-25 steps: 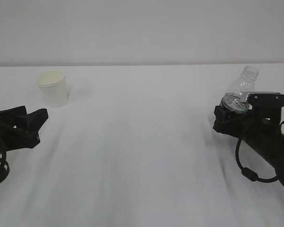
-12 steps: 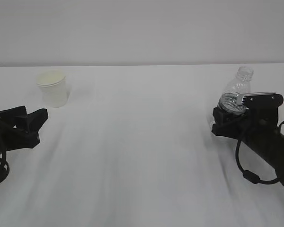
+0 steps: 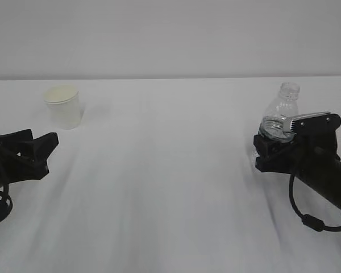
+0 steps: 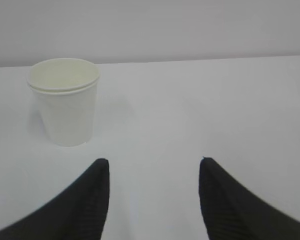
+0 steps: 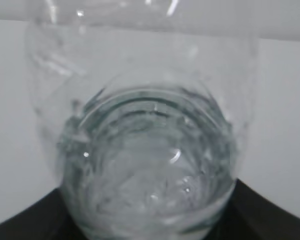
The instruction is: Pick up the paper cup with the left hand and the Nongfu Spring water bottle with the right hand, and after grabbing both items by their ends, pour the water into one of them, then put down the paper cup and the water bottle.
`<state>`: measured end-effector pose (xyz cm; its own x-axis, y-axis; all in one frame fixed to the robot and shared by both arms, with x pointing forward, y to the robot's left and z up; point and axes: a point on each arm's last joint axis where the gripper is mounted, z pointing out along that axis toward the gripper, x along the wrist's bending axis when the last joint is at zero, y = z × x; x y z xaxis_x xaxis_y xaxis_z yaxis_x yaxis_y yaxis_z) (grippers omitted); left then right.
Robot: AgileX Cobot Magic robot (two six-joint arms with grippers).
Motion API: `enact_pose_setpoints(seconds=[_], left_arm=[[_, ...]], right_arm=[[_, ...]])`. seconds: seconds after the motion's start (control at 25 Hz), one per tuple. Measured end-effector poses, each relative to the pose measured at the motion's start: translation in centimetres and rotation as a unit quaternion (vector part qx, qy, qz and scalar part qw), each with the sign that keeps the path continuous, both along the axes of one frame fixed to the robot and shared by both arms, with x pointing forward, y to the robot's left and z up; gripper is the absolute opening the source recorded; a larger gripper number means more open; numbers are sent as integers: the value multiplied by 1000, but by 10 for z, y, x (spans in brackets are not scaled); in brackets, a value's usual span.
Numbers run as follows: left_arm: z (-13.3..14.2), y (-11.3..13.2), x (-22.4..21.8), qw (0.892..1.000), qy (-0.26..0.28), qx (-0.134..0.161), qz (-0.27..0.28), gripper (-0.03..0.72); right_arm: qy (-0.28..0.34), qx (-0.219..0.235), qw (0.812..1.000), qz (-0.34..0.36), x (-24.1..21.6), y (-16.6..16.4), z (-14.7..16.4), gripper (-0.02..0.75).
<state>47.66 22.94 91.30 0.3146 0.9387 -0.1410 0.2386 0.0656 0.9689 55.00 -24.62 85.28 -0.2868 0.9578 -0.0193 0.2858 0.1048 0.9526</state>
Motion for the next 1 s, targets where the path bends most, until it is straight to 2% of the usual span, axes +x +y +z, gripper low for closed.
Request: enact_pose_setpoints(seconds=[0.4,0.68,0.88,1.0], left_arm=[[-4,0,0,1000,7,2,-2,407],[-4,-2,-1,1000,7,5,-15,375],[-4,-8,-3,999,5,13,-50,344],[-4,-7,-3,999,4,12,-47,340]], right_arm=[[-21,-6,1000,3,-38,-5,35,431],[-12,-14,1000,5,-65,-8,41,430],[-11,-30,999,7,-82,-11,45,430],[-13,-33,999,8,-88,-11,47,430]])
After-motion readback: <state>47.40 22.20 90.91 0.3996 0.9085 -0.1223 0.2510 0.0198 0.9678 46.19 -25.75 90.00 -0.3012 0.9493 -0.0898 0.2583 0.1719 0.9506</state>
